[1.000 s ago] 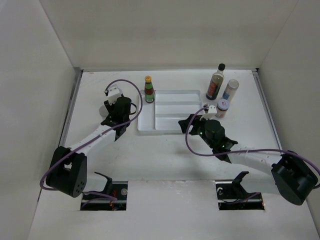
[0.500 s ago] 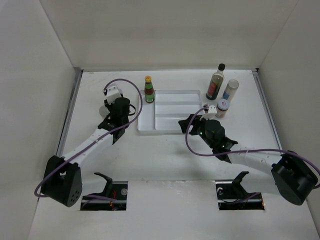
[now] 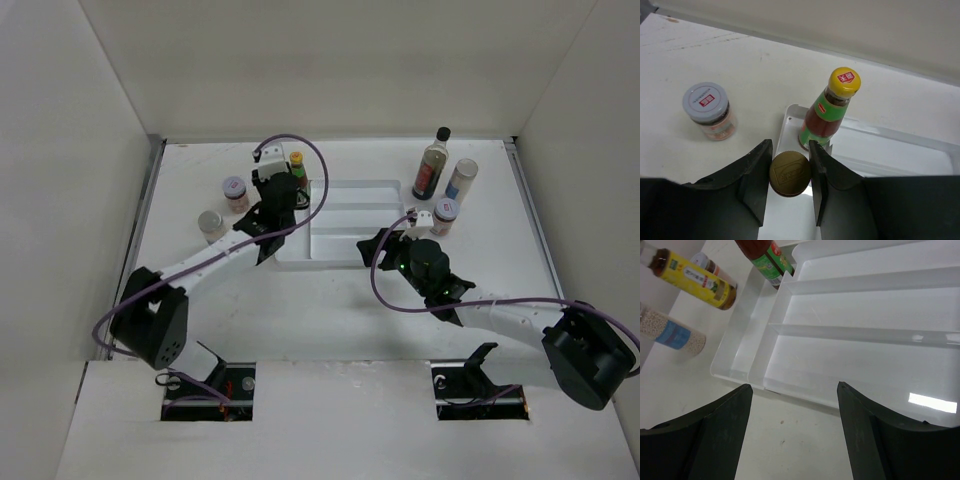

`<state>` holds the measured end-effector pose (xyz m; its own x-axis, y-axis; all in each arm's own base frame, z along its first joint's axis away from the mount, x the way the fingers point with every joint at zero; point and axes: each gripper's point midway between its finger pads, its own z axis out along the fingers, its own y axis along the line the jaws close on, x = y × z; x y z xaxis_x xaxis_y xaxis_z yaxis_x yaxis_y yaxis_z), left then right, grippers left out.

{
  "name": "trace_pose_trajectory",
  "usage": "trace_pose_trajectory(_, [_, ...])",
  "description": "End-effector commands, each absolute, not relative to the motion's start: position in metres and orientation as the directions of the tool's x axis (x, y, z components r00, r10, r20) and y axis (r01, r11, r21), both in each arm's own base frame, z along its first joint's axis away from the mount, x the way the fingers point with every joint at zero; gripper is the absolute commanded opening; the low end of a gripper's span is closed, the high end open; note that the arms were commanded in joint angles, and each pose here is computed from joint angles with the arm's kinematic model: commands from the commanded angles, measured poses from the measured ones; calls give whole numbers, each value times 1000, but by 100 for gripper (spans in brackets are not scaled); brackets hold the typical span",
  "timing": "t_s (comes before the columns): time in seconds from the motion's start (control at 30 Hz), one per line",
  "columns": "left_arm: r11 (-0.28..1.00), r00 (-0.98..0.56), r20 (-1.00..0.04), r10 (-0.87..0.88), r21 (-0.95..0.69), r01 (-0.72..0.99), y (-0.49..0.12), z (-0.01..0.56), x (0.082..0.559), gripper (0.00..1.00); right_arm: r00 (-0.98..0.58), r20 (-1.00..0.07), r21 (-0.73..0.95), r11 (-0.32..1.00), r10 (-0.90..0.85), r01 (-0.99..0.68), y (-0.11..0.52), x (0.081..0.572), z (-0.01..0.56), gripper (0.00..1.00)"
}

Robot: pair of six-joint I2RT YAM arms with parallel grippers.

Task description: Organize the condiment bottles

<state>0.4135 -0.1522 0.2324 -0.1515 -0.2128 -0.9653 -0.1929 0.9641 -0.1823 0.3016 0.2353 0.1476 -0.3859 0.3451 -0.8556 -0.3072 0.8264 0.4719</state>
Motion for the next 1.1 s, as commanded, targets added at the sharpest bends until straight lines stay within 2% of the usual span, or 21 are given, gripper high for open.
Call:
trace_pose_trajectory(0.0, [954,-47,-963,-266,-256,-154,-168,270,442,20,-332,-865,481,812,376,-331,237,307,169,75])
trace_pose_trajectory(0.27, [969,-95,-971,-219,-206,-134,-192,247,474,20,-332,-865,481,812,376,-331,238,308,168,75])
trace_pose_trajectory(0.67, [980,-167,-973,-161,-137,-147,-194,200,484,23,-331,-865,481,812,377,-331,237,307,169,75])
trace_pose_trajectory(0.77, [976,-162,-972,-169,-142,-165,-188,197,478,37,-331,-865,481,812,378,-330,236,307,170,75])
trace_pose_trajectory(0.9, [973,-131,-974,-185,-163,-163,-183,213,462,64,-337,-865,478,815,372,-328,237,307,167,75])
trace_pose_trajectory(0.97, [971,-107,-974,-201,-184,-154,-179,227,452,72,-334,-865,480,813,375,-330,238,307,169,75])
trace_pose_trajectory(1.07, [967,-78,-972,-221,-208,-148,-170,242,436,76,-337,-865,478,815,372,-328,237,307,167,75])
